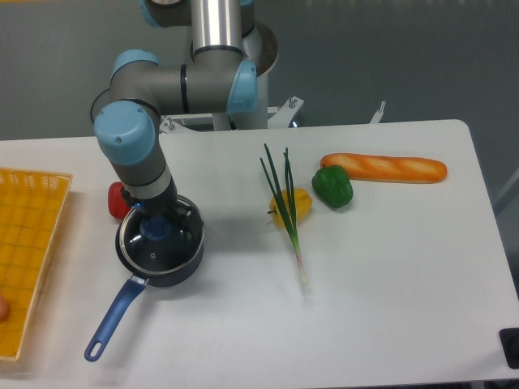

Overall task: Open the lid
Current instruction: 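Lower the gripper onto the lid knob and close on it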

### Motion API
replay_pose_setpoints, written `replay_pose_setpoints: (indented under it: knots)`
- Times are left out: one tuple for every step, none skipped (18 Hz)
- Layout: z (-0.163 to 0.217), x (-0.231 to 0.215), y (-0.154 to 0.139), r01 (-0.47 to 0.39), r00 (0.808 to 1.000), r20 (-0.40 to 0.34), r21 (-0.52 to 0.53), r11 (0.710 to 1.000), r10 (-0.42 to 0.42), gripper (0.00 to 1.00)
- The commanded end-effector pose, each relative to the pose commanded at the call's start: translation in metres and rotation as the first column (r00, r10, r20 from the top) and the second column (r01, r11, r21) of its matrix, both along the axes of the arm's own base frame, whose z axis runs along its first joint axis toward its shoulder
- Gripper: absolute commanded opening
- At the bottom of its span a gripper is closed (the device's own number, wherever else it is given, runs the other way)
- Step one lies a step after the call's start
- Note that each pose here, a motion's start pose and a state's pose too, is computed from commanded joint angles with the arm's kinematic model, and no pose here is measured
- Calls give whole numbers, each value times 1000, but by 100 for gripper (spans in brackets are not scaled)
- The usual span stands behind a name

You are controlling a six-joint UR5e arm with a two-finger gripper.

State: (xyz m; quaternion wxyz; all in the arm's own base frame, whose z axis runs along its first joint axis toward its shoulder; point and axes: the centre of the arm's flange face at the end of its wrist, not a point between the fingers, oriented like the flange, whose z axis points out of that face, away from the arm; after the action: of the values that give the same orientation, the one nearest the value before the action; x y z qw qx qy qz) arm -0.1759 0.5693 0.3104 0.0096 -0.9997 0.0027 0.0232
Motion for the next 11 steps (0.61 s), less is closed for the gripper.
replay_pose_setpoints:
  knots:
    - [4,6,3,11,1000,-2,9,1000,-11,100]
    - [7,10,5,18,1000,-6,13,1000,-18,100]
    - [5,11,5,20,1000,-7,9,1000,-20,100]
    - [3,12,5,21,1000,-8,2,1000,-21,100]
    - [3,12,5,21,1000,-9,0,1000,-21,100]
    - [3,14,6,24,1000,-9,0,1000,-24,100]
    - [1,16,7,27,1000,-10,-4,1000,-27,100]
    - [1,16,7,29,1000,-10,-4,1000,-29,100]
    - [1,17,6,29,1000,-9,-5,1000,-29,100]
    - [1,17,6,29,1000,-11,-6,1000,-29,100]
    - [0,17,6,29,1000,-9,-9,1000,-29,100]
